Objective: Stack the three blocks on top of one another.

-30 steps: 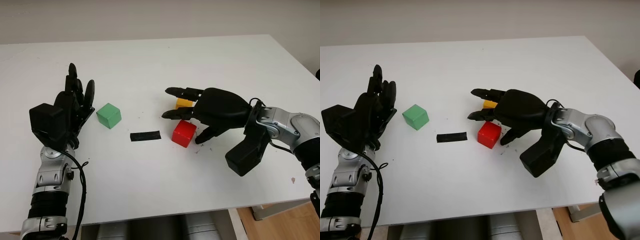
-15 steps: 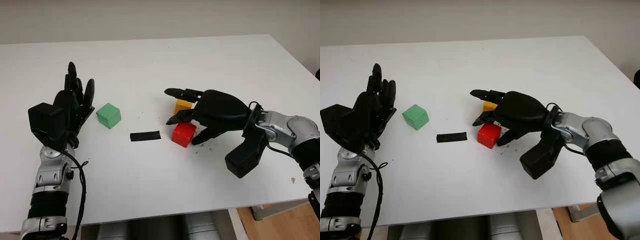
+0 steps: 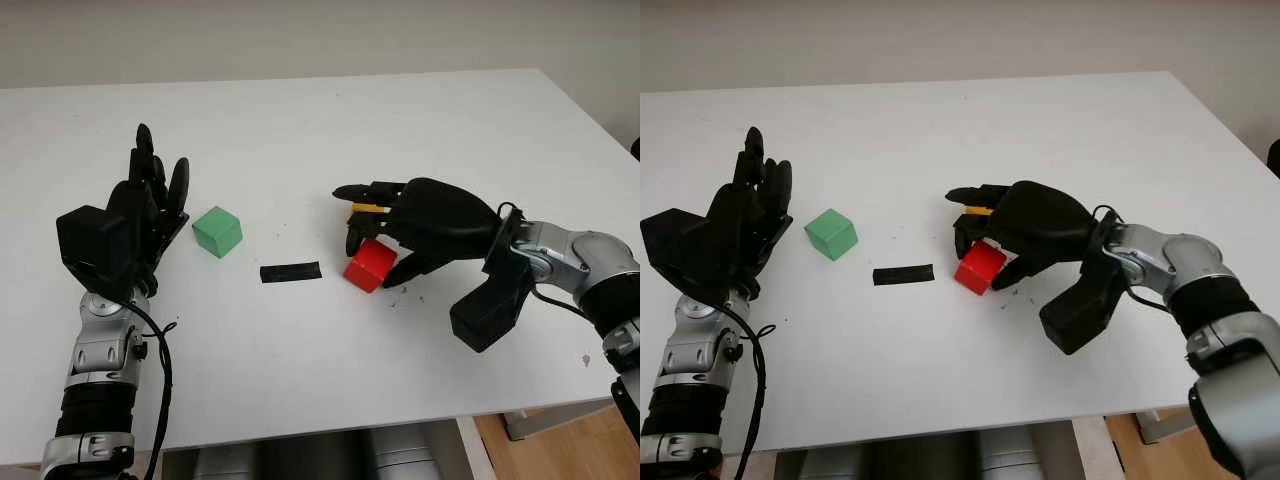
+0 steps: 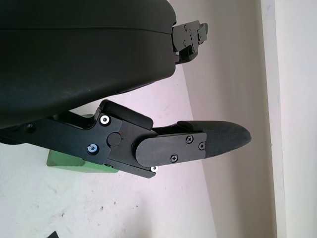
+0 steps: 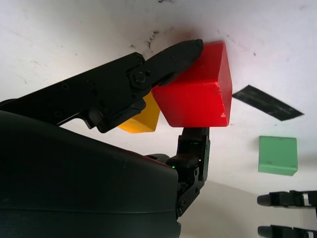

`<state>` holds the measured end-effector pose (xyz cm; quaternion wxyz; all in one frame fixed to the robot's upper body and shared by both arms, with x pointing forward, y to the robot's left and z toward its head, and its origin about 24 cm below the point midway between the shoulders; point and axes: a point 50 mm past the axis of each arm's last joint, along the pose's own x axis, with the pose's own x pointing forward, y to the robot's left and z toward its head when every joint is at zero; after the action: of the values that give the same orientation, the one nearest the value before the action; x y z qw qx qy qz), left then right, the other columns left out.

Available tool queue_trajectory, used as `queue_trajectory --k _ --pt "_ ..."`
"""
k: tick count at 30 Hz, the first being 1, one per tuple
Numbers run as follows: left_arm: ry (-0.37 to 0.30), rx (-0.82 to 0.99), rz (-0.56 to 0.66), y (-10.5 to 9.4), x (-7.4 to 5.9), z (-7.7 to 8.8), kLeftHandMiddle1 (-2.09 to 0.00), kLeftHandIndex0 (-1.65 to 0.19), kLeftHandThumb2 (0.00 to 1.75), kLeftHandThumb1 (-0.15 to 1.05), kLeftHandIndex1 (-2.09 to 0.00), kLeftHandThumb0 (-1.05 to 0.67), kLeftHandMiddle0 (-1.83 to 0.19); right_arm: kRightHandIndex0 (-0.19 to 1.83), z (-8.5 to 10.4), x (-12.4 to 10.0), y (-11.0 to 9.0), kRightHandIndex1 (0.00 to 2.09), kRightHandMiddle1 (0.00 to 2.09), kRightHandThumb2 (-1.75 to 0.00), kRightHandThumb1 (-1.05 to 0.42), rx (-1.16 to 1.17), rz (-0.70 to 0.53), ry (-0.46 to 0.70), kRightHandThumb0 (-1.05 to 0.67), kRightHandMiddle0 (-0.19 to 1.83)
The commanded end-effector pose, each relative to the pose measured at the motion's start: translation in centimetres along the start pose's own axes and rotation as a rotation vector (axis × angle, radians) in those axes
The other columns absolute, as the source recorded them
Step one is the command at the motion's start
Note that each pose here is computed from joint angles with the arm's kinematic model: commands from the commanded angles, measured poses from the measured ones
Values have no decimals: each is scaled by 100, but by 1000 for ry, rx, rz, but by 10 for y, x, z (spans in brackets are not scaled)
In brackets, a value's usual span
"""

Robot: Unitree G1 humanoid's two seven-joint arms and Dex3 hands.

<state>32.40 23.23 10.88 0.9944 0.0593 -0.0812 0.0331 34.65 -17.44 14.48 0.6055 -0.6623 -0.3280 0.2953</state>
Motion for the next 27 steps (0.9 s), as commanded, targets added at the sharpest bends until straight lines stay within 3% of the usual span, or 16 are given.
queue_trajectory --k 1,13,20,27 --pt "-28 17 -3 1 2 7 0 19 54 105 0 -75 19 34 -3 5 -14 9 142 -5 -95 22 -63 15 -43 42" --pt "-34 12 -4 -4 4 6 0 19 53 105 0 -75 19 32 4 43 -53 7 141 -5 -94 428 -247 5 -42 39" --pt "-32 11 9 -2 3 6 0 19 51 105 0 -78 19 32 12 62 -49 7 142 -5 -94 604 -216 -4 -44 41" --pt "-29 8 17 -1 1 6 0 19 49 105 0 -79 19 24 15 74 -39 3 143 -5 -92 689 -75 37 -45 42"
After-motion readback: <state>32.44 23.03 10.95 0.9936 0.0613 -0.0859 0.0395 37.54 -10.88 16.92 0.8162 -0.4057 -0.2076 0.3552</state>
